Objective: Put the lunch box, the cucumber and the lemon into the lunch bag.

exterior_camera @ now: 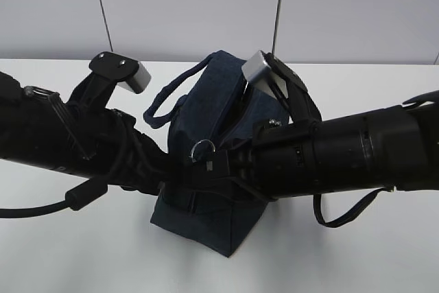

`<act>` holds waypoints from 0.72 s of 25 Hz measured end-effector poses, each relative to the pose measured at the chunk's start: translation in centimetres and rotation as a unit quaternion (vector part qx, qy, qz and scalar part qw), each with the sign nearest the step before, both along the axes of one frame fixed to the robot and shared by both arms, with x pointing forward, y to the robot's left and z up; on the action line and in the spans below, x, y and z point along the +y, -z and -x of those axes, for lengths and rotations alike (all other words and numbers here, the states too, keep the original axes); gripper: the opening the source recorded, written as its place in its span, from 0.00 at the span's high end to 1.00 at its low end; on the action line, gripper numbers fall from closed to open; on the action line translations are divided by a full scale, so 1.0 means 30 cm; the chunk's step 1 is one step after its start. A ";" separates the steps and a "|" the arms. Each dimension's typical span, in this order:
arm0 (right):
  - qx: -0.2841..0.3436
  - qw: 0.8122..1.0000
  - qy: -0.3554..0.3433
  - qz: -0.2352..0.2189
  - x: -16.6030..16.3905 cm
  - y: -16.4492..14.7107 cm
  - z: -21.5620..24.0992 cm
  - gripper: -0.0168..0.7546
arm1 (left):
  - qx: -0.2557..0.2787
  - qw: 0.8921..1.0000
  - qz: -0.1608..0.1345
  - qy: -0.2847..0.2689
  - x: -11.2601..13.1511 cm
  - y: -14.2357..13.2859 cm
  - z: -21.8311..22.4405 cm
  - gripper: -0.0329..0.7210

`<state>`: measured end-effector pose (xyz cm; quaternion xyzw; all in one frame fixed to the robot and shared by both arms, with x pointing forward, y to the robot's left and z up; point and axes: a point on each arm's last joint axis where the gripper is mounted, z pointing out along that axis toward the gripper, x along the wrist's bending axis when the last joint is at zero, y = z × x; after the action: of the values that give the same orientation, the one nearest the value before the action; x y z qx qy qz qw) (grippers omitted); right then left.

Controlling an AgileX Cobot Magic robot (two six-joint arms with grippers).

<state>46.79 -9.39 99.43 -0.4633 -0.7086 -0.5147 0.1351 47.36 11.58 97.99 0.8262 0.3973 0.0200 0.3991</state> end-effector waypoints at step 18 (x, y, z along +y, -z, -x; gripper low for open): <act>-0.030 0.999 0.012 -0.008 0.017 -0.059 -0.041 0.98 | 0.034 0.999 -0.011 -0.004 0.023 0.057 0.041 0.96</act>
<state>48.04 -8.87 101.20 -0.4552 -0.7028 -0.5351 0.1115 46.13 12.25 96.28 0.8290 0.4136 -0.0025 0.3763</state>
